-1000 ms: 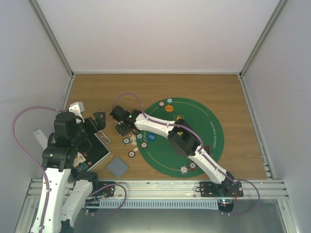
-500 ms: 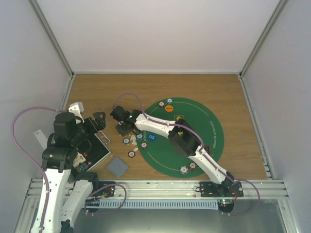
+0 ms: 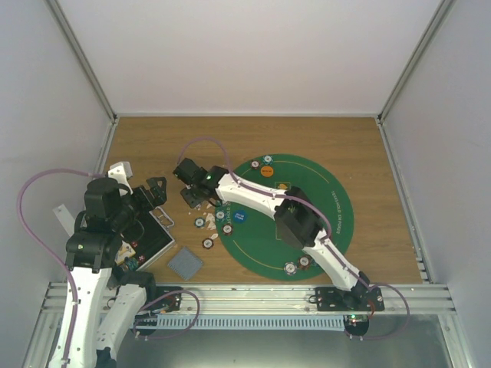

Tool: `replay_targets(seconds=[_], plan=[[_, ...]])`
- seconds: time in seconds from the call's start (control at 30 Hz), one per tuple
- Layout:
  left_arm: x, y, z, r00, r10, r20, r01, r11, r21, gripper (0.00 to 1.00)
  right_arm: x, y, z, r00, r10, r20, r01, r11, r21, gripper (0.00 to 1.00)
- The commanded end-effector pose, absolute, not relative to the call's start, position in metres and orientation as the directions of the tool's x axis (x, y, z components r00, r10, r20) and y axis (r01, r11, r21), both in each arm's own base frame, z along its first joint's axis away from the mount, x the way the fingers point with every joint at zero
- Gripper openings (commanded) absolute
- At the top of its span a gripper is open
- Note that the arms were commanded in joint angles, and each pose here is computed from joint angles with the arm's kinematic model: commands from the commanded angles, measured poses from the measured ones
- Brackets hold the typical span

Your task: Distribute texas hold em gaming equipment

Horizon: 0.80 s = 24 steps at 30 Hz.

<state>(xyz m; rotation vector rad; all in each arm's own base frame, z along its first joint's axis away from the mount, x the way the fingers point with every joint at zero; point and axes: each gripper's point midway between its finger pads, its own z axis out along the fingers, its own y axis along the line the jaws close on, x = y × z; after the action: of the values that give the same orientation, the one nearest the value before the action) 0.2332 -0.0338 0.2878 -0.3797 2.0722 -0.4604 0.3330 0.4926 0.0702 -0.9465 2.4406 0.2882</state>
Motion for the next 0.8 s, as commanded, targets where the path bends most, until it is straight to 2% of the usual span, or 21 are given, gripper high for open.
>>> replay_targets(seconds=[0.0,0.47,0.77], plan=[[0.234,-0.03,0.304,-0.459,-0.441,-0.771,-0.072,0.883,-0.463,0.99,0.348,0.48,0.107,-0.63,-0.513,-0.583,-0.637,0.771,0.01,0.31],[0.234,-0.03,0.302,-0.463,-0.439,-0.77,-0.075,0.885,-0.459,0.99,0.419,0.328,0.083,-0.77,-0.334,-0.544,-0.391,0.92,-0.013,0.31],[0.236,-0.029,0.3,-0.468,-0.439,-0.767,-0.087,0.887,-0.454,0.99,0.453,0.238,0.084,-0.801,-0.218,-0.557,-0.24,0.97,-0.033,0.32]])
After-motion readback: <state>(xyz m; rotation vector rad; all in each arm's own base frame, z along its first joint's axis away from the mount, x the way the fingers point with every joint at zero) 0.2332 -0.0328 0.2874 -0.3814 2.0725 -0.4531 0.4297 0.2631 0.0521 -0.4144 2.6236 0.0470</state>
